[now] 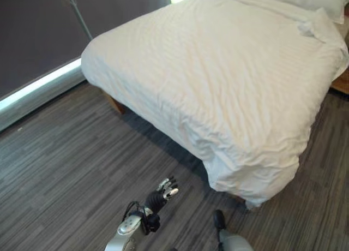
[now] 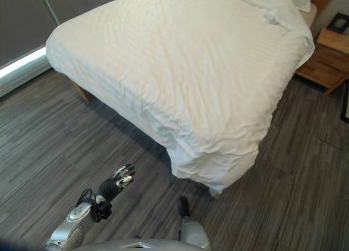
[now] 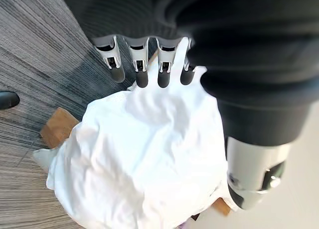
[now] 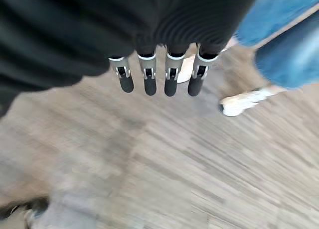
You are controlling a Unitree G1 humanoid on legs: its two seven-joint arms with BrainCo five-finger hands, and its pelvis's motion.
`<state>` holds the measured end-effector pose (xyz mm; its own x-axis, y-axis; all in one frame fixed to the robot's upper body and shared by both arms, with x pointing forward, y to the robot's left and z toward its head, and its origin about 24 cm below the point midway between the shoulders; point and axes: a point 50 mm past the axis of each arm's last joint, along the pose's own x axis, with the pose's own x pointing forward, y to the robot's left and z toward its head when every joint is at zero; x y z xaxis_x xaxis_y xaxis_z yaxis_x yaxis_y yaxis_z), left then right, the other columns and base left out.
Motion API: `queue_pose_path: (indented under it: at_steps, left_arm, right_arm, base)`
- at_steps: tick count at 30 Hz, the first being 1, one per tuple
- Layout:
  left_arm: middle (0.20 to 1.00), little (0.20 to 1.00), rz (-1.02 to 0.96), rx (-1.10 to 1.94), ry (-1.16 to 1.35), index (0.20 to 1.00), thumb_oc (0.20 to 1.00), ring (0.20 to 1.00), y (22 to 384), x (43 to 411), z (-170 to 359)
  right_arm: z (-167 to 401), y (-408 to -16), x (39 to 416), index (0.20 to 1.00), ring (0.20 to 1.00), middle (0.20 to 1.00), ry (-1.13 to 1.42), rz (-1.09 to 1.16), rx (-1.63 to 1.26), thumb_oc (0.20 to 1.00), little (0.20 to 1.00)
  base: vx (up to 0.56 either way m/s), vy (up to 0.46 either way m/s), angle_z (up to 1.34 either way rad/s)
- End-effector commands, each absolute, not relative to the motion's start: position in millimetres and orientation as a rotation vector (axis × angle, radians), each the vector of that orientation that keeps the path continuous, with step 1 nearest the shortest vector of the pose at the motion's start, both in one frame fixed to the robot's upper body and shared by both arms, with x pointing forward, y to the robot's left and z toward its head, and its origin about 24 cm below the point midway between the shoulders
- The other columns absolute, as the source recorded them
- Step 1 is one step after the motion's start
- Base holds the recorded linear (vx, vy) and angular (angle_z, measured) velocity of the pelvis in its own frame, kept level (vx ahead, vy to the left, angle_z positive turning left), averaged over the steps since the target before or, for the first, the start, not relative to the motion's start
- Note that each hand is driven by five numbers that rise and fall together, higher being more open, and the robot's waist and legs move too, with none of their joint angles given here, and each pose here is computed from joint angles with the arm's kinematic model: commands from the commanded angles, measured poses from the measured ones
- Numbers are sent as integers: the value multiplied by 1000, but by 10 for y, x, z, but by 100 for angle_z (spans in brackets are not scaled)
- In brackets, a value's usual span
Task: Making the bed.
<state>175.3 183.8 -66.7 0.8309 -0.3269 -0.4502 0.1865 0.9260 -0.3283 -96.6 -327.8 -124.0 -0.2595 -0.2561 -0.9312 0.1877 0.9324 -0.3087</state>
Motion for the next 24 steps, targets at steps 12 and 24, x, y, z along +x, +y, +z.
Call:
queue_pose_path:
  at_steps: [12,24]
  left_arm:
    - [1000,1000,-297,-249,409,1000,1000,1000,1838,1779,-519]
    - [1000,1000,-398,-217,454,1000,1000,1000,1751,1674,-572]
  right_arm:
    - [177,-3259,2002,200,200,200,225,-97,-212,200,200]
    - [475,-2064,2669,200,200,200,75,527,-319,200,200]
  base:
    - [-9,14,-19]
    - [-19,-22,10]
